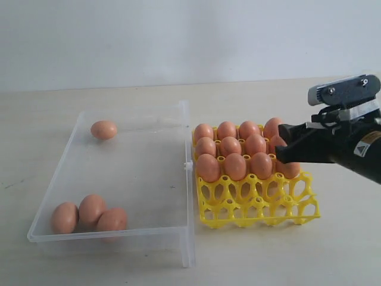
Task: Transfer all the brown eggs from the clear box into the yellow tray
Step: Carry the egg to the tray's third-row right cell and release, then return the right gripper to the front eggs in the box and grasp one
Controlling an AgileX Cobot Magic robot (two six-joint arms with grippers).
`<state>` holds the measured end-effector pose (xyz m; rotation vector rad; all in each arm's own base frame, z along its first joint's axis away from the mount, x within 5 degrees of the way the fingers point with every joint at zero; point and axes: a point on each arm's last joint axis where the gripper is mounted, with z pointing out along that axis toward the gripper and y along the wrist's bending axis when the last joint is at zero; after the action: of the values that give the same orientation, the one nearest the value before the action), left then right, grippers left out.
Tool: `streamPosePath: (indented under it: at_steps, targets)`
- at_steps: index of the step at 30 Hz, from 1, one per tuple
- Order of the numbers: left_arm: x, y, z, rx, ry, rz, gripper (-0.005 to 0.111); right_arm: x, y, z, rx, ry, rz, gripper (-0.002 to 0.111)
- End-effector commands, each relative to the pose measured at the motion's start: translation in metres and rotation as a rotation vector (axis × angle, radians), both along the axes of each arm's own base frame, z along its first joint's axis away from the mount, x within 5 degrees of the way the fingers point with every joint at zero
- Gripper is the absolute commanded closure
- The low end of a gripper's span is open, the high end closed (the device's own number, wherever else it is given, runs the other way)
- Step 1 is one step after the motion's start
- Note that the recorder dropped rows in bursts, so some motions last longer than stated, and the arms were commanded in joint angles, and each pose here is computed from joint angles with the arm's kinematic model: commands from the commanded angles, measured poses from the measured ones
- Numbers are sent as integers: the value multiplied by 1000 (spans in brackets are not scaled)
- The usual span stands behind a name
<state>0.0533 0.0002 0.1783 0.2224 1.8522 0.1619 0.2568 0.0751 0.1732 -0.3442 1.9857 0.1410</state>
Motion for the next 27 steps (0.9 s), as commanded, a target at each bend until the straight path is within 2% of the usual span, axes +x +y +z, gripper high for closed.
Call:
streamPosePath:
  at_steps: [1,5,8,14,16,19,20,21,23,27]
  targets:
    - [0,0,2,-5,-16,3,107,-3,19,44,-38,184,60,57]
    - [0,0,2,-5,-16,3,107,3,67,70,-19,404,114,57]
    - [0,0,2,-5,-16,3,107,13,124,77,63,486,201,57]
    - [0,0,2,-5,-16,3,107,35,208,47,49,605,303,57]
    - [0,0,2,-5,-16,3,107,44,240,33,20,705,309,56]
    - [0,0,2,-5,-16,3,107,48,261,16,-26,830,286,56]
    - [0,0,2,-5,-16,3,107,49,270,9,-18,882,262,56]
    - [0,0,2,-5,-16,3,107,45,278,5,55,943,218,51]
    - [0,0,2,-5,-16,3,107,41,282,4,80,979,216,46]
    - [0,0,2,-5,-16,3,107,25,286,1,13,1043,237,46]
